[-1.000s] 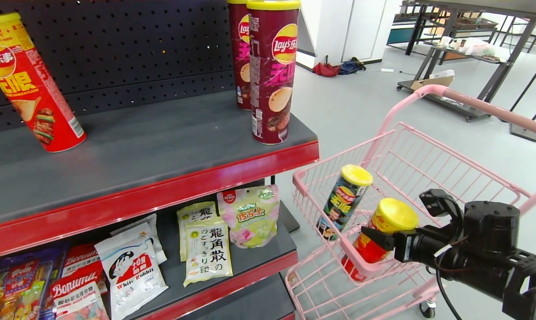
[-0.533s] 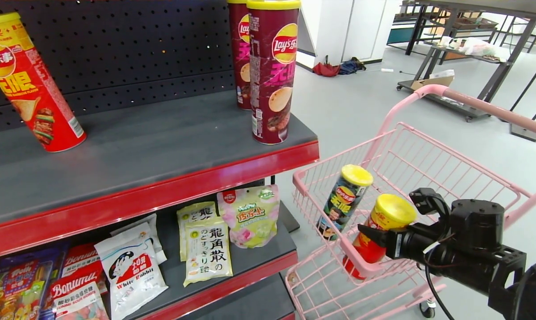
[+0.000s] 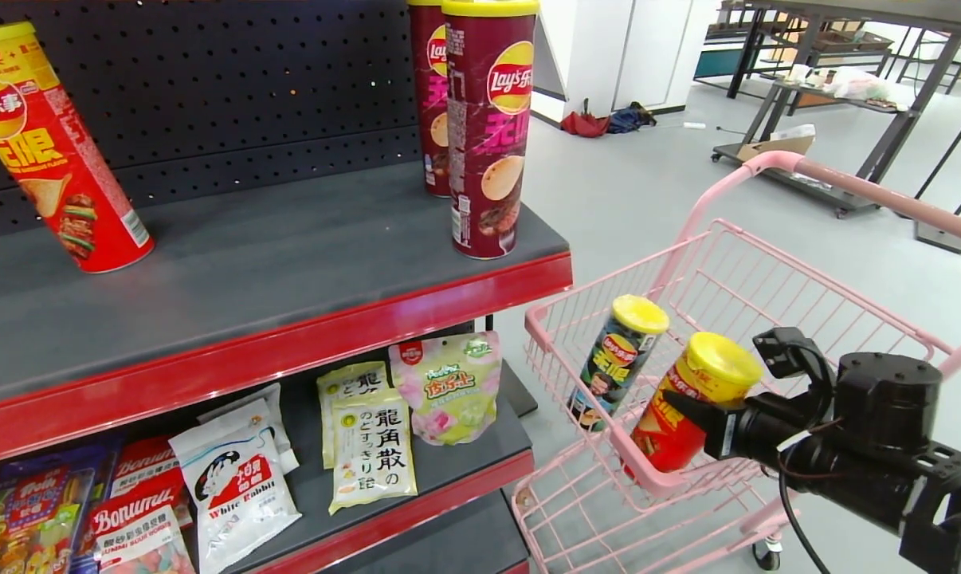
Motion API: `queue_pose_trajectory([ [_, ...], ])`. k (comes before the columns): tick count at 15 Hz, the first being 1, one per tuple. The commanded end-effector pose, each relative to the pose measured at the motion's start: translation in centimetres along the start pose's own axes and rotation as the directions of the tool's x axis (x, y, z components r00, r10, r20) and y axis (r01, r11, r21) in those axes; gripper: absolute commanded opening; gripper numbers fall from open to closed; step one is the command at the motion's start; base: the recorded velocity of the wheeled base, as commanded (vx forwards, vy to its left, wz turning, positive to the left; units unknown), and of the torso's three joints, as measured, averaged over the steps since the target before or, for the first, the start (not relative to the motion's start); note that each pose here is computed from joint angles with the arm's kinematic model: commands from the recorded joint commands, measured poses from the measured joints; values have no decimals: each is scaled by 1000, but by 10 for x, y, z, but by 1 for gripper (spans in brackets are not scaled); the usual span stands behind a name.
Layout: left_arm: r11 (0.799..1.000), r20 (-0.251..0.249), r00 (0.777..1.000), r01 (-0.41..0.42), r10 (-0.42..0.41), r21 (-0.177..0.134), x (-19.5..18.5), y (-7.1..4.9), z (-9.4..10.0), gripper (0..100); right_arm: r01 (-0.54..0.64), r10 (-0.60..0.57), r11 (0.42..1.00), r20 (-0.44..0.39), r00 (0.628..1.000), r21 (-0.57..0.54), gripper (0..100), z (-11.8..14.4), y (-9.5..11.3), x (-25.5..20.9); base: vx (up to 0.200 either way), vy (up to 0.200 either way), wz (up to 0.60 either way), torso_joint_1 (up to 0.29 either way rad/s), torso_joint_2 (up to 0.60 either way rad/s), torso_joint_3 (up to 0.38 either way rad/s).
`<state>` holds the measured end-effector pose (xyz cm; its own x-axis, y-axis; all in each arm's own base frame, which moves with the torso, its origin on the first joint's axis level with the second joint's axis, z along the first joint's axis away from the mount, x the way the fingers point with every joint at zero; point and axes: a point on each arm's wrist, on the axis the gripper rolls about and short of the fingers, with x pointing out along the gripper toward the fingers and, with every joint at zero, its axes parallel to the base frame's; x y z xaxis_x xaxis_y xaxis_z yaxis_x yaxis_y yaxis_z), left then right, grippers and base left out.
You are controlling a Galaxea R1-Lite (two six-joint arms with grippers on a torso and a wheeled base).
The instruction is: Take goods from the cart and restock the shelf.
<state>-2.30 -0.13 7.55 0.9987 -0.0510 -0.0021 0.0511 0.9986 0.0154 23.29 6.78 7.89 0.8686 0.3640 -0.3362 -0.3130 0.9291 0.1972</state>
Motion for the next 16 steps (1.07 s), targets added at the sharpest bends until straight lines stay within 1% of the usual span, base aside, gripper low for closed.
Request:
queue_pose_trajectory([
  [1,1000,-1,1000,0,0,0,0,0,0,100,-7,17,998,164,986,-60,0,31,8,-32,0,0,0,0,0,0],
  [3,1000,-1,1000,0,0,0,0,0,0,100,-6,30,994,231,972,-106,0,46,13,-50,0,0,0,0,0,0],
  [5,1000,-1,1000,0,0,0,0,0,0,100,10,33,991,304,952,-137,0,71,17,-67,0,0,0,0,0,0],
  [8,1000,-1,1000,0,0,0,0,0,0,100,41,24,986,379,925,-163,0,127,27,-106,0,0,0,0,0,0],
  [9,1000,-1,1000,0,0,0,0,0,0,100,84,-13,984,405,914,-159,0,151,30,-130,0,0,0,0,0,0],
  [10,1000,-1,1000,0,0,0,0,0,0,100,124,-54,982,409,911,-146,0,161,32,-151,0,0,0,0,0,0],
  [11,1000,-1,1000,0,0,0,0,0,0,100,189,-128,975,402,907,-116,0,161,33,-170,0,0,0,0,0,0],
  [12,1000,-1,1000,0,0,0,0,0,0,100,274,-217,957,394,893,-95,0,155,31,-185,0,0,0,0,0,0],
  [13,1000,-1,1000,0,0,0,0,0,0,100,321,-277,943,325,904,-90,0,133,31,-210,0,0,0,0,0,0],
  [14,1000,-1,1000,0,0,0,0,0,0,100,334,-306,940,262,915,-69,0,113,30,-224,0,0,0,0,0,0],
  [15,1000,-1,1000,0,0,0,0,0,0,100,370,-352,928,219,910,-46,0,98,28,-233,0,0,0,0,0,0],
  [16,1000,-1,1000,0,0,0,0,0,0,100,399,-385,916,199,901,-40,0,87,27,-239,0,0,0,0,0,0],
])
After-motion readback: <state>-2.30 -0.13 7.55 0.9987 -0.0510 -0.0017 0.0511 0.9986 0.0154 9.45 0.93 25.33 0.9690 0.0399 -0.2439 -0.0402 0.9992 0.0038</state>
